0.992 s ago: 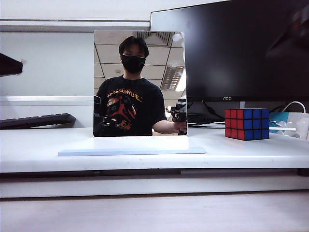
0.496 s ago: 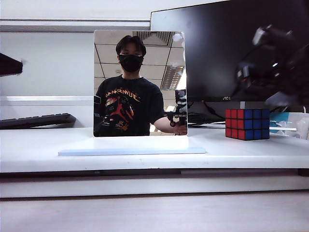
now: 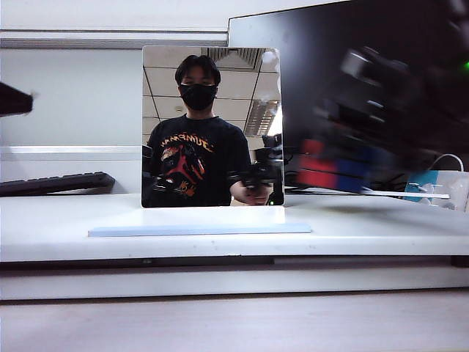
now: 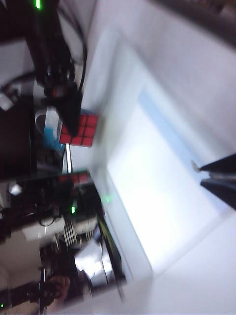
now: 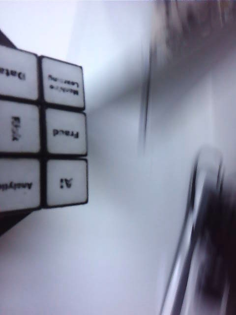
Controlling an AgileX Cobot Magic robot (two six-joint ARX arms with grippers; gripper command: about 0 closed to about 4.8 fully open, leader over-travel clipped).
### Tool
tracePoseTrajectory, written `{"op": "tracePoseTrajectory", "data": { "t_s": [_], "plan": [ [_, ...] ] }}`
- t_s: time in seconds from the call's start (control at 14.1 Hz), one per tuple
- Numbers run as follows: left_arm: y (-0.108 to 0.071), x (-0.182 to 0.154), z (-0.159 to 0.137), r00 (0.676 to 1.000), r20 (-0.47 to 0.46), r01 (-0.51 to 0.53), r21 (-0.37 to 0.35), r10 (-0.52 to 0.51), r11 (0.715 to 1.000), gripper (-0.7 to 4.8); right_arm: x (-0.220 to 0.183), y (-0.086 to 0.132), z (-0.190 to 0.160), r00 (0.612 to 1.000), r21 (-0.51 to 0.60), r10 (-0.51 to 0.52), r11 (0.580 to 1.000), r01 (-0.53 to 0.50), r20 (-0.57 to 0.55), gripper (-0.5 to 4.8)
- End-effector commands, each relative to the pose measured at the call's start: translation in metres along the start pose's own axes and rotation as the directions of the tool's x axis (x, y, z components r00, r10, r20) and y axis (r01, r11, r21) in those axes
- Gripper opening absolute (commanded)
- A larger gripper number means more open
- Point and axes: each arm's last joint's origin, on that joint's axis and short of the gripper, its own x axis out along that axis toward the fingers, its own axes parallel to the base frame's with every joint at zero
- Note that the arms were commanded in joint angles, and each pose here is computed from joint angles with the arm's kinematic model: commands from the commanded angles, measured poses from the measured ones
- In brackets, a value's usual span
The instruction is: Move the the Rubik's Cube near the mirror.
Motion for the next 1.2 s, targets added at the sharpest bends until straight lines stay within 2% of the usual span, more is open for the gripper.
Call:
{"op": "tracePoseTrajectory", "data": {
  "t_s": [0.07,0.14,0.28,0.35,0.5,0.57,0.64,0.78,0.85,1.2],
  "plan": [
    [0.01,-0.001,0.001,0.995,0.006,-0.098,0.002,0.098,0.995,0.22,0.002,0.057,-0.009,0.992,-0.058,0.126,0.99,-0.126,0.002,0.3],
    [0.016,-0.002,0.001,0.987,0.005,-0.163,0.001,0.163,0.987,0.22,0.001,0.088,-0.018,0.998,-0.096,0.057,0.994,-0.054,0.021,0.31],
    [0.023,-0.004,0.001,0.972,0.004,-0.236,0.0,0.236,0.972,0.22,0.008,0.103,-0.022,0.998,-0.111,0.056,0.992,-0.054,0.015,0.32],
    [0.033,-0.007,0.001,0.941,0.002,-0.338,-0.003,0.338,0.941,0.22,0.026,0.112,-0.024,0.998,-0.112,0.058,0.992,-0.057,0.008,0.45],
    [0.038,-0.01,0.0,0.918,0.001,-0.397,-0.004,0.397,0.918,0.22,0.039,0.116,-0.024,0.999,-0.112,0.051,0.992,-0.051,0.001,0.45],
    [0.043,-0.012,0.0,0.893,0.001,-0.45,-0.005,0.45,0.893,0.22,0.046,0.123,-0.023,1.0,-0.095,0.017,0.995,-0.016,0.005,0.45],
    [0.045,-0.014,0.0,0.882,0.0,-0.471,-0.005,0.471,0.882,0.22,0.043,0.133,-0.024,0.997,-0.106,-0.072,0.991,0.076,0.042,0.45],
    [0.046,-0.014,0.0,0.878,0.0,-0.478,-0.005,0.478,0.878,0.22,0.035,0.153,-0.029,0.974,-0.129,-0.218,0.966,0.224,0.062,0.39],
    [0.046,-0.014,0.0,0.878,0.0,-0.478,-0.005,0.478,0.878,0.22,0.032,0.158,-0.031,0.959,-0.106,-0.268,0.955,0.277,0.088,0.07],
    [0.047,-0.015,0.0,0.874,0.0,-0.486,-0.005,0.486,0.874,0.22,0.034,0.158,-0.037,0.962,0.012,-0.264,0.965,0.263,0.068,-0.05]
  ]
}}
